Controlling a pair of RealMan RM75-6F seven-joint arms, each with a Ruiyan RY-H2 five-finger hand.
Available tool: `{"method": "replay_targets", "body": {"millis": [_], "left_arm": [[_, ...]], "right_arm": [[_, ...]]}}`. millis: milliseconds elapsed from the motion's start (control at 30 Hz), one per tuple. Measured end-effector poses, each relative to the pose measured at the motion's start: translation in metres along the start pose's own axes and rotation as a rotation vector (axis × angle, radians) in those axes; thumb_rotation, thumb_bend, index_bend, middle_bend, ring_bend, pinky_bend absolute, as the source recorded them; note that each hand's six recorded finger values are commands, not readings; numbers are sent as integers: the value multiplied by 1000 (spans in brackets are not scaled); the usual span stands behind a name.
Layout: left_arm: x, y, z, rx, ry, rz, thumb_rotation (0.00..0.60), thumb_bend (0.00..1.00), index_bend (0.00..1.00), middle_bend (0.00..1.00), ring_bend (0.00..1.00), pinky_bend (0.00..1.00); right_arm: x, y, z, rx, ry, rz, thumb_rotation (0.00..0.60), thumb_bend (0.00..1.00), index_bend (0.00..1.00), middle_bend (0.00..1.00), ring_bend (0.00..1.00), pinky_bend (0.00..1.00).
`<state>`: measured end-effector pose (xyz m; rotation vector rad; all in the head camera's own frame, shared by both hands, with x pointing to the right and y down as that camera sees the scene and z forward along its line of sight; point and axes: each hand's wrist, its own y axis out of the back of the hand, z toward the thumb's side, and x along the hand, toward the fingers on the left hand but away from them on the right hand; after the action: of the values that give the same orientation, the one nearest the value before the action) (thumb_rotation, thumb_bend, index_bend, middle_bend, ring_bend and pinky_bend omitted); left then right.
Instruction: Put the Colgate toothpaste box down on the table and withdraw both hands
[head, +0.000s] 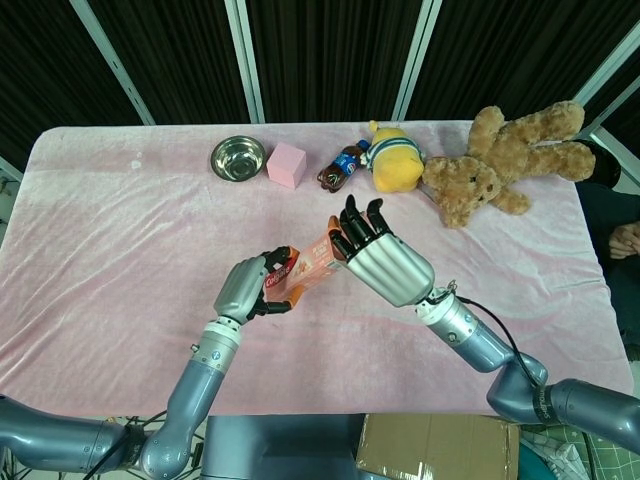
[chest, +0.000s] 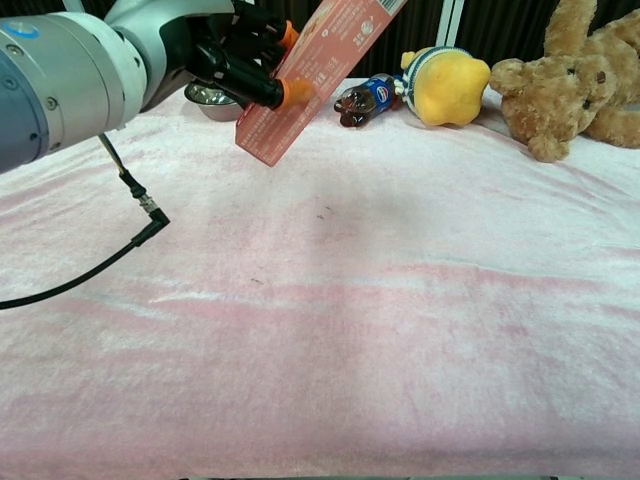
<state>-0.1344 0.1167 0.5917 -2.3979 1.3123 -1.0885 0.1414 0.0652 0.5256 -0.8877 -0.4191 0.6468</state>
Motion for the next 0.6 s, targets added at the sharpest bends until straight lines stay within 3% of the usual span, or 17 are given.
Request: {"method": "replay_targets", "body": {"millis": [267, 600], "left_arm": [[2, 8, -3, 10, -14, 43, 600, 459, 416, 361, 278, 400], [0, 13, -12, 60, -26, 49, 600, 459, 416, 361, 278, 398]], "right_arm": [[-1, -3, -6, 17, -26, 18, 600, 300, 92, 179, 88, 321], [-4, -12, -22, 55, -102, 77, 600, 295, 78, 169, 80, 314]]}}
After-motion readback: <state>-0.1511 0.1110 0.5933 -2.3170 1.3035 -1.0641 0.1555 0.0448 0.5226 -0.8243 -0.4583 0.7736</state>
